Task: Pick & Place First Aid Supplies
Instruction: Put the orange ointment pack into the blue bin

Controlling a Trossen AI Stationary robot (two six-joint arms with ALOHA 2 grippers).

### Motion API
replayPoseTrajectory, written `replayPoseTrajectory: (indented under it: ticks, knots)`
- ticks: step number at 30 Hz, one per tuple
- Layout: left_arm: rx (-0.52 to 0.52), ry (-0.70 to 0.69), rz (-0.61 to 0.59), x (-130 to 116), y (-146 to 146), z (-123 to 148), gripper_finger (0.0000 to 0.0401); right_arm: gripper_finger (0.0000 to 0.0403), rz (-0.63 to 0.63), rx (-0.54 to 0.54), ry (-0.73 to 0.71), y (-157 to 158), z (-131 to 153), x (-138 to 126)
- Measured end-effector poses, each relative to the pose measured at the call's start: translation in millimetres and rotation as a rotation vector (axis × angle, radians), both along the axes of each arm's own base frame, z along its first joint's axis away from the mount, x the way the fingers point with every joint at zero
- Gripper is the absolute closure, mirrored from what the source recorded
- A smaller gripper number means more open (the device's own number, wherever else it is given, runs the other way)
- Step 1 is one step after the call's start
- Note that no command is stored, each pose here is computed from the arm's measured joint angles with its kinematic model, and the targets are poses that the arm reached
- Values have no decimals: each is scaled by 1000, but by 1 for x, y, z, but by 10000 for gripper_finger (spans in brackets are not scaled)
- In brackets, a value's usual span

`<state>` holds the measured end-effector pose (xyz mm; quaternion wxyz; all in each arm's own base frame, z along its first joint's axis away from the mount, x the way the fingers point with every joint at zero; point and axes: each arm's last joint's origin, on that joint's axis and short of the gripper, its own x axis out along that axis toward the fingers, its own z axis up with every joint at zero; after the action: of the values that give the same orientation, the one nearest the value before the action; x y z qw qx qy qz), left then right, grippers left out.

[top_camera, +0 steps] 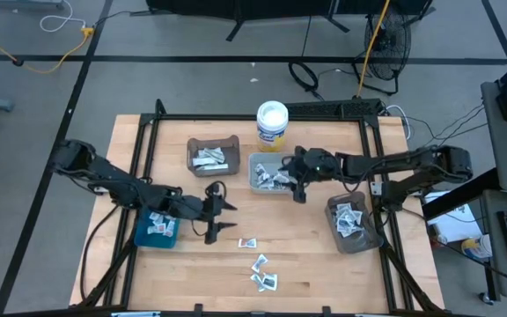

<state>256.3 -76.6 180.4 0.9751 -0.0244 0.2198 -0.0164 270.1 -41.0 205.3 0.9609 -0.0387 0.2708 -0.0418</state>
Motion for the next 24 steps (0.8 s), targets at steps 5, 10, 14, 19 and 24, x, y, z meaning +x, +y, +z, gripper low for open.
replayPoseTrajectory:
  ticks: [5, 10, 14, 19, 24]
  knots:
    - [-10, 30, -105, 16, -10, -14, 160, 196, 120, -35, 25, 19, -8, -2]
    - [0, 82, -186, 43, -22, -28, 160, 199, 196, -60, 49, 35, -16, -6]
    - [23, 192, -208, 59, -28, -41, 160, 197, 230, -62, 48, 44, -17, -11]
    - [36, 305, -223, 74, -34, -49, 160, 203, 249, -49, 21, 52, -12, -19]
    - [41, 398, -240, 84, -38, -54, 160, 206, 270, -46, -25, 58, -6, -31]
